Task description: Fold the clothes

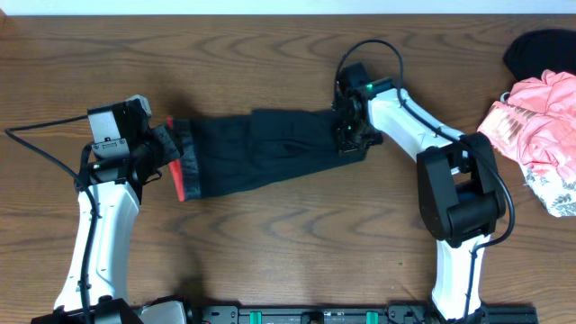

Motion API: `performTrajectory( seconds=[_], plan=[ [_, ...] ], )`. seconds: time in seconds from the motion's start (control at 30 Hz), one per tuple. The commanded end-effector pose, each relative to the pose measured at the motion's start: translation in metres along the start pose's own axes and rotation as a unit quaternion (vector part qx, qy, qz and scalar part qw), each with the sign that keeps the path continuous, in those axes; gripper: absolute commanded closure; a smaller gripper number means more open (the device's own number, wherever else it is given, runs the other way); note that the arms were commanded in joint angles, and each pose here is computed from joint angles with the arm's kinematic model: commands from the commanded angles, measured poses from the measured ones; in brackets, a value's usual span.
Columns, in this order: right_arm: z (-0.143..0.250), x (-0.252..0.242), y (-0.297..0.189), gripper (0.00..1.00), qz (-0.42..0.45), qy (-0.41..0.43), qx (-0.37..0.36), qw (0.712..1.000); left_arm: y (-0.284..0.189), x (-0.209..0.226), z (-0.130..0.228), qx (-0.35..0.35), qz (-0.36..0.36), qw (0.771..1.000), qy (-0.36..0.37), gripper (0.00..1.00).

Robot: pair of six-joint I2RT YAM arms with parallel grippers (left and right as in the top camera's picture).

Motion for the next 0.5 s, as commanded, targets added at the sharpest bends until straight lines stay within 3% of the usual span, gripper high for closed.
performTrajectory(
  seconds=[0.0,0.2,0.47],
  plan=[
    [0.004,-0.029,0.009,0.99,0.059,0.025,0.018,0.998,-0.001,0.004,-0.002,0.0,-0.025,1.0,0.005,0.6],
    [0.006,-0.039,0.008,0.99,0.06,0.039,0.023,0.997,0.016,0.014,0.02,0.062,-0.04,0.997,-0.015,0.59],
    [0.006,-0.039,0.008,0.99,0.06,0.039,0.024,0.997,0.052,0.012,0.061,0.199,0.02,0.975,-0.093,0.59]
  ],
)
Point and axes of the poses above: each gripper's point midway between its finger pads, its own y axis out along the fingers, its own x axis along the line the jaws close on, z = x × y, the point moved 6 cm from there along -y, back along the fingers
